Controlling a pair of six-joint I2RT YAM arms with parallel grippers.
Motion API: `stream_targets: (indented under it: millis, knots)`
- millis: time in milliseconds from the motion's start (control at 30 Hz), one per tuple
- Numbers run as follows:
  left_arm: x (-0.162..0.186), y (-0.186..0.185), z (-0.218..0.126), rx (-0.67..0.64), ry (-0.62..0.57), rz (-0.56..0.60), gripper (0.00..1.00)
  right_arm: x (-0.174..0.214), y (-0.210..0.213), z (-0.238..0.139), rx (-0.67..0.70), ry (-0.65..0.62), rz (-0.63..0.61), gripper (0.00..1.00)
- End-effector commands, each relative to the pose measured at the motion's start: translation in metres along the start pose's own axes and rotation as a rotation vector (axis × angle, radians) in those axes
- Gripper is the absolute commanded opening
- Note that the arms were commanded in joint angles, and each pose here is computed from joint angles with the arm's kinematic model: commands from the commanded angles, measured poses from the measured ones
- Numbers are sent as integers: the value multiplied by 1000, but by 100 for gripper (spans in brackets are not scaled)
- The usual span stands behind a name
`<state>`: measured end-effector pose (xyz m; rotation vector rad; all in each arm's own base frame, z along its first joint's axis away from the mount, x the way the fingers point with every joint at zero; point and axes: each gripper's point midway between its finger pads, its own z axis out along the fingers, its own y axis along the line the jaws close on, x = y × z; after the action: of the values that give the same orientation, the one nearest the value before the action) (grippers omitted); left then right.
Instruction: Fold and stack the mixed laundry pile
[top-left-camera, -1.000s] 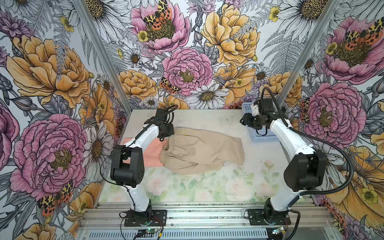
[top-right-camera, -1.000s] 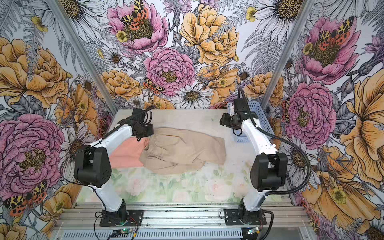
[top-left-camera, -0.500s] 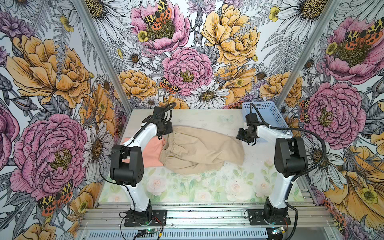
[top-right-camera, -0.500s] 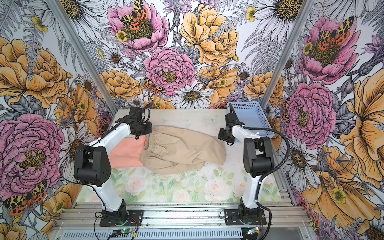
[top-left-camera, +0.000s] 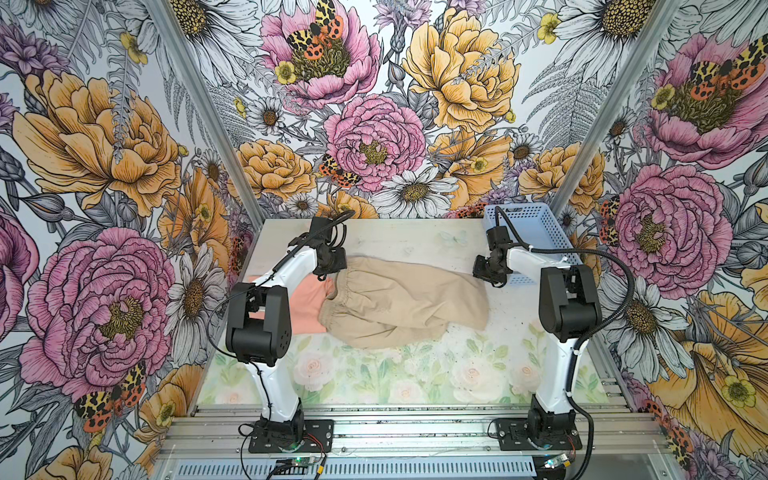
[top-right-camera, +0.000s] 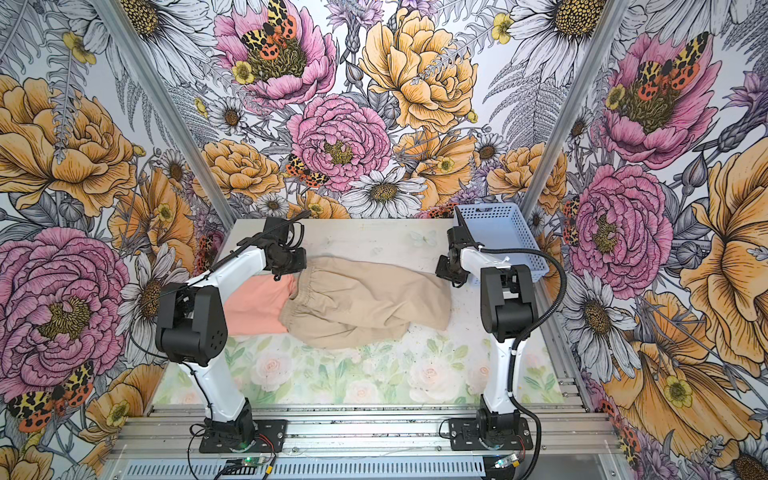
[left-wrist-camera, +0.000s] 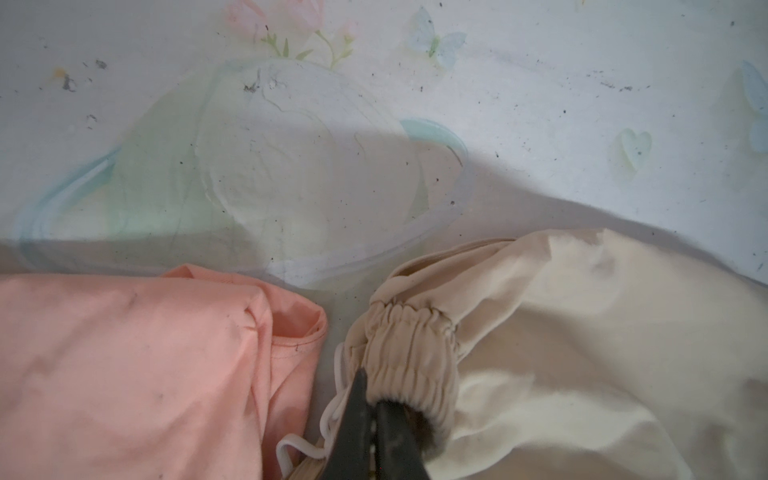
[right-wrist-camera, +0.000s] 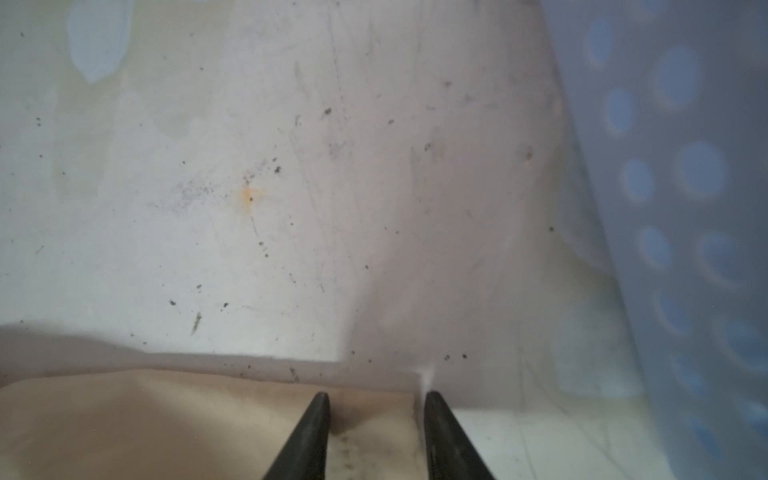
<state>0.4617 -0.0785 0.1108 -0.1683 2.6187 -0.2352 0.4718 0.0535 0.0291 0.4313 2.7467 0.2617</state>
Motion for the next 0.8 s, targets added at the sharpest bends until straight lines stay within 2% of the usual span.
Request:
stream_targets:
  millis: [0, 133, 300, 600, 667, 767]
  knots:
    - [-13, -2, -7, 22, -31, 12, 0, 7, -6, 10, 24, 22, 11, 28]
    - [-13, -3, -7, 26, -29, 8, 0, 3, -3, 5, 20, 5, 13, 0]
    - [-17, -9, -17, 47, -49, 0, 0, -19, 0, -32, 0, -82, 16, 0]
    - [-64, -39, -108, 145, -266, 18, 0, -75, 19, -191, -64, -384, -17, 0]
    - [-73, -43, -112, 168, -284, 18, 0, -89, 25, -208, -79, -423, -24, 0]
    - [-86, -45, -96, 183, -280, 13, 0, -111, 31, -203, -87, -439, -29, 0]
